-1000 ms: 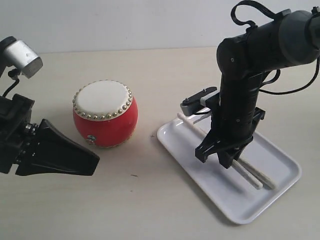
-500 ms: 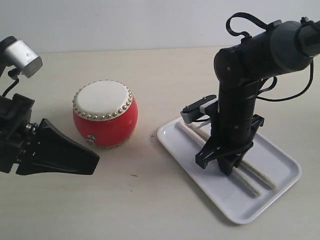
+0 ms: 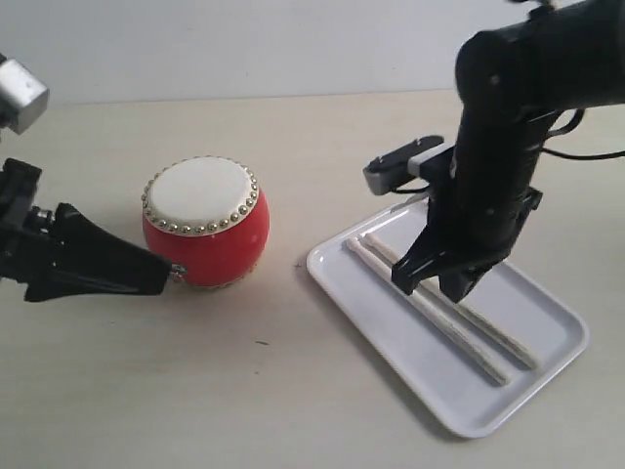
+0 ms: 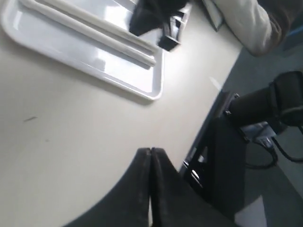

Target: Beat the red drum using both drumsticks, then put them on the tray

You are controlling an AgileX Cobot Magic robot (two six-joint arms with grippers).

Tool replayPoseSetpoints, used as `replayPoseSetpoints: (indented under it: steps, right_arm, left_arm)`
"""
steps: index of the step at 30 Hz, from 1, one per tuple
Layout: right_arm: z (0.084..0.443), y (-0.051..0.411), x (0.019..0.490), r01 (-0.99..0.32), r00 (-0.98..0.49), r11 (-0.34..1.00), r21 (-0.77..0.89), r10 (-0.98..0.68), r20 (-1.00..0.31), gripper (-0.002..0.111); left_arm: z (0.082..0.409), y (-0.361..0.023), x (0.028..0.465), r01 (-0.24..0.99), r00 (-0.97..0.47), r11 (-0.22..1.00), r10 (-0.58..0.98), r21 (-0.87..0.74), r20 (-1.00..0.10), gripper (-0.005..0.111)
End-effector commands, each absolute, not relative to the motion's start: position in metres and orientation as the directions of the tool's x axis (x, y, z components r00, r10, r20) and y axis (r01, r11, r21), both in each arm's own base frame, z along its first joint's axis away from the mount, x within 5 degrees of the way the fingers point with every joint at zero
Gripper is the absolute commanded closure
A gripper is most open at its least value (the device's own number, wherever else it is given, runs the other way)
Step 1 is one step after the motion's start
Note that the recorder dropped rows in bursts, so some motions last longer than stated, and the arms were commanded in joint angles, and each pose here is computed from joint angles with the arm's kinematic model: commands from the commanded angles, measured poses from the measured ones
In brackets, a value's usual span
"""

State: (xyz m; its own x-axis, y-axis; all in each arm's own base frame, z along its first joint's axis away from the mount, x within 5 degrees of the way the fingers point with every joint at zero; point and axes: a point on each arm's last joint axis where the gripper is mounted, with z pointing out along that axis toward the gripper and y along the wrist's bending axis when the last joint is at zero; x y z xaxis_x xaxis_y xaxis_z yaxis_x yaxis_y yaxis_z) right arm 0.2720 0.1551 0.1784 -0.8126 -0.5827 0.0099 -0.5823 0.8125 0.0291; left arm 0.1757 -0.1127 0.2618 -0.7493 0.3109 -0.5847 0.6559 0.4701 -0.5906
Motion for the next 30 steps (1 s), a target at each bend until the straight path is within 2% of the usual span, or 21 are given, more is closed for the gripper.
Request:
replayPoseSetpoints:
  steps: [1,7,10,13,16,18,30]
  right_arm:
    - [0.225,0.138,0.231,-0.559,-0.815,0.827,0.056,-0.535,-0.222,0.108]
    - [0.248,0.099,0.164,-0.546,-0.696,0.837,0.035,-0.431,-0.574,0.108]
    - [0.248,0.084,0.141,-0.535,-0.585,0.845,0.016,-0.357,-0.728,0.108]
    - [0.247,0.075,0.127,-0.532,-0.472,0.847,-0.018,-0.314,-0.824,0.108]
    - [0.25,0.069,0.12,-0.53,-0.381,0.846,-0.054,-0.295,-0.876,0.108]
    - [0.253,0.068,0.119,-0.529,-0.363,0.847,-0.055,-0.285,-0.887,0.108]
    - [0.253,0.068,0.118,-0.525,-0.368,0.85,-0.043,-0.273,-0.889,0.108]
  left_arm:
    - [0.277,-0.093,0.168,0.628,-0.716,0.6,0.196,-0.495,-0.671,0.107]
    - [0.291,-0.064,0.139,0.533,-0.502,0.801,0.04,-0.272,-0.864,0.107]
    - [0.294,-0.05,0.122,0.428,-0.372,0.875,-0.059,-0.228,-0.926,0.107]
    - [0.288,-0.037,0.112,0.329,-0.27,0.921,-0.12,-0.208,-0.955,0.107]
    - [0.277,-0.027,0.107,0.232,-0.206,0.954,-0.145,-0.192,-0.968,0.107]
    - [0.273,-0.025,0.107,0.209,-0.2,0.956,-0.163,-0.204,-0.966,0.107]
    - [0.272,-0.028,0.105,0.242,-0.225,0.944,-0.17,-0.224,-0.96,0.107]
